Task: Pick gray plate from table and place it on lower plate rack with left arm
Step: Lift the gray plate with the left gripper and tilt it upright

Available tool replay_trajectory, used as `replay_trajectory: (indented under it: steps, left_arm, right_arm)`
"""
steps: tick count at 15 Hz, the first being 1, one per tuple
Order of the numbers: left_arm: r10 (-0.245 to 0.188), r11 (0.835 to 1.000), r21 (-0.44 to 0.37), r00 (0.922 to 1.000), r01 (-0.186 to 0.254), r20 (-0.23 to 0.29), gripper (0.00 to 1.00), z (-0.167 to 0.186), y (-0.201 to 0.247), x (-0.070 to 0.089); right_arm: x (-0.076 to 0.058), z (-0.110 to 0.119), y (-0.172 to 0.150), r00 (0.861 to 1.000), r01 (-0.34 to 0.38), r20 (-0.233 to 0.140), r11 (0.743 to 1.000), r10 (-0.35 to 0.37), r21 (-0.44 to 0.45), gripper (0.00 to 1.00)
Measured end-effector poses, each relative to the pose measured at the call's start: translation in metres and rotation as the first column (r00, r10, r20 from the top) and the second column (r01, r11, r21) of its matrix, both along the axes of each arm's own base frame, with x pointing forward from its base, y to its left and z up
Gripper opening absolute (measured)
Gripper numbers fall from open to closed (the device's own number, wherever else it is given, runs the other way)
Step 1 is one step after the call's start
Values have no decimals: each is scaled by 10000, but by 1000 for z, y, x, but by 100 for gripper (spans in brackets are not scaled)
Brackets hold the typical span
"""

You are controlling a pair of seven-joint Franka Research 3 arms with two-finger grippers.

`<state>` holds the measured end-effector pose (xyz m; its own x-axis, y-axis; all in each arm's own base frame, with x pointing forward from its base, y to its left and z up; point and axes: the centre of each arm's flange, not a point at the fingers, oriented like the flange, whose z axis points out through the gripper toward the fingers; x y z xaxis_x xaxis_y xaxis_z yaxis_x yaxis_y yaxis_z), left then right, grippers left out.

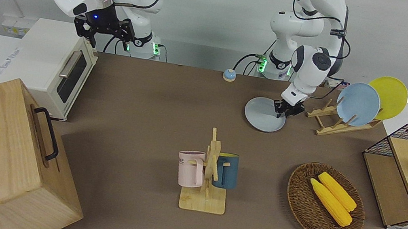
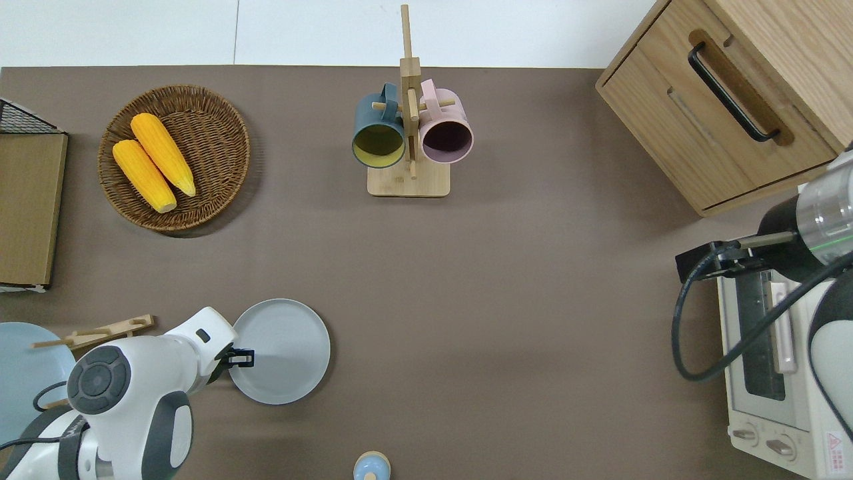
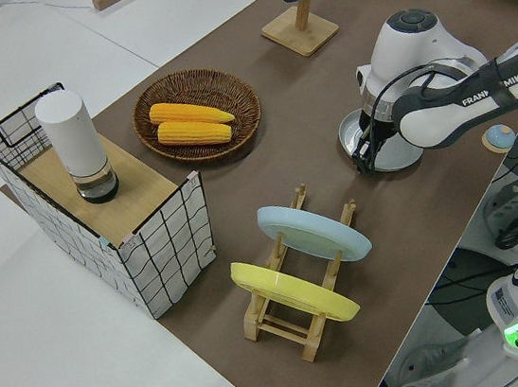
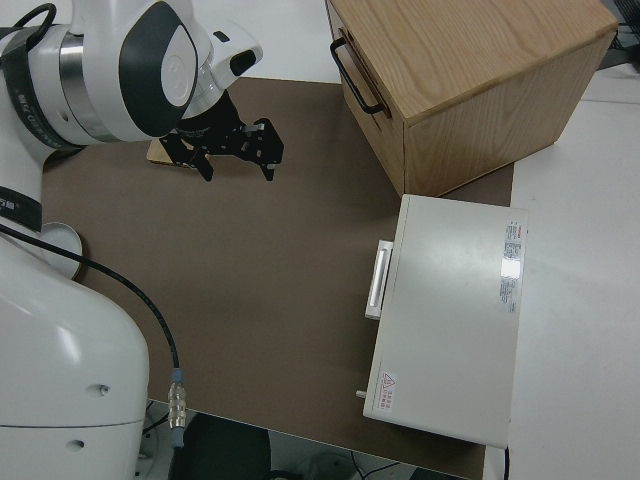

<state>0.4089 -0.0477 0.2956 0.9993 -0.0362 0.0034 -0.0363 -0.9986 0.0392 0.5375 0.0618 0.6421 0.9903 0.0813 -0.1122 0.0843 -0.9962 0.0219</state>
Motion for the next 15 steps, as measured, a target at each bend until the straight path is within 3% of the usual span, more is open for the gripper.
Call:
replay_trajectory:
  steps: [2,15]
  left_arm:
    - [51,10000,-18,10000,-50,61,10,3,1,0]
    - [156,9999,-70,9995,-154,288,5,13,1,6]
  right_arm:
    - [0,0,0,10000,0,0,10000,0,0,99]
    - [0,0,0,10000,0,0,10000,0,0,99]
